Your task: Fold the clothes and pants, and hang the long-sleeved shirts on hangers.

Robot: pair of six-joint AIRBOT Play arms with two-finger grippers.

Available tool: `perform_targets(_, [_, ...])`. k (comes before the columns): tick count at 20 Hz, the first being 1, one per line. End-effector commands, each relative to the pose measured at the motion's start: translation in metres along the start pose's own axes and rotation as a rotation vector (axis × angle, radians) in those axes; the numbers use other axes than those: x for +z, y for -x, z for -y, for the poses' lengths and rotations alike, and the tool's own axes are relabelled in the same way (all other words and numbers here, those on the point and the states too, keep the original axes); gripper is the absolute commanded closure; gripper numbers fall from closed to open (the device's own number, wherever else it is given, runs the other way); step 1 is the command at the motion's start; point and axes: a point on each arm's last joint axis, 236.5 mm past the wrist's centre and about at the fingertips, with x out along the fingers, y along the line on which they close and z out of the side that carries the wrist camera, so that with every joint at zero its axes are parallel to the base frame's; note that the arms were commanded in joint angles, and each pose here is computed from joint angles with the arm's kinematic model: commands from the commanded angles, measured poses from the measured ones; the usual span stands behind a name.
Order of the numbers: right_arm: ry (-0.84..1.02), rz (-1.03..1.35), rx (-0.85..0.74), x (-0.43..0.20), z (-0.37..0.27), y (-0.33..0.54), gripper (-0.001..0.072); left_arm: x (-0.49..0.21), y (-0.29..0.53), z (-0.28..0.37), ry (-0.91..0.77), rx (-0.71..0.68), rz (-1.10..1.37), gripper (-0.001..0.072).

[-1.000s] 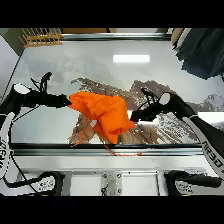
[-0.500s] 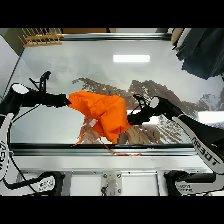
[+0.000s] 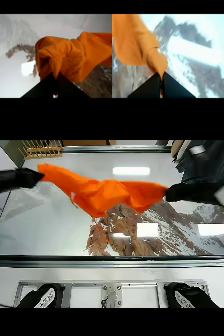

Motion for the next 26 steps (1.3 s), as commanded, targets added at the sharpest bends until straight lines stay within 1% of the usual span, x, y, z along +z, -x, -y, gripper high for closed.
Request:
perform_targets(1, [-0.006,0.32,-0.098,0.05,0.007,0.123,0.0706,0.054,0.083,0.072,-0.165,-0.009,0.214,0.0695])
perform_targets(3, [-0.019,0.415,-0.104,0.054,0.001,0.164,0.0706,0.066,0.112,0.102,-0.219,-0.024,0.31,0.0695])
perform_targets(5, [-0.019,0.469,-0.109,0.053,-0.004,0.189,0.0706,0.074,0.13,0.115,-0.232,-0.022,0.399,0.0695])
perform_targets(7, [-0.018,0.486,-0.111,0.05,-0.006,0.201,0.0706,0.069,0.13,0.112,-0.215,-0.01,0.418,0.0695])
perform_targets(9, [-0.039,0.445,-0.103,0.039,-0.008,0.199,0.0706,0.05,0.109,0.099,-0.172,-0.012,0.363,0.0695])
perform_targets(10, [-0.043,0.396,-0.097,0.029,-0.009,0.193,0.0706,0.038,0.091,0.089,-0.117,-0.019,0.317,0.0695])
perform_targets(12, [-0.111,0.235,-0.076,-0.002,-0.009,0.169,0.0706,0.01,0.049,0.066,0.003,-0.03,0.204,0.0695])
perform_targets(15, [-0.251,-0.05,-0.058,-0.061,-0.007,0.118,0.0706,-0.044,-0.027,0.025,0.161,-0.045,-0.017,0.0695])
perform_targets(18, [-0.326,-0.239,-0.056,-0.106,-0.002,0.058,0.0706,-0.096,-0.099,-0.016,0.3,-0.047,-0.207,0.0691])
perform_targets(19, [-0.337,-0.269,-0.059,-0.115,0.002,0.039,0.0706,-0.106,-0.122,-0.029,0.373,-0.04,-0.251,0.0449])
perform_targets(20, [-0.345,-0.282,-0.062,-0.118,0.005,0.023,0.0706,-0.112,-0.139,-0.04,0.452,-0.034,-0.286,0.0099])
perform_targets(21, [-0.35,-0.291,-0.064,-0.119,0.008,0.011,0.0706,-0.115,-0.149,-0.051,0.522,-0.026,-0.314,0.0025])
perform_targets(24, [-0.357,-0.291,-0.066,-0.116,0.011,-0.003,0.0706,-0.124,-0.15,-0.065,0.577,-0.044,-0.403,0.0031])
perform_targets(26, [-0.357,-0.295,-0.066,-0.117,0.011,-0.003,0.0706,-0.147,-0.138,-0.047,0.577,-0.066,-0.47,0.0031])
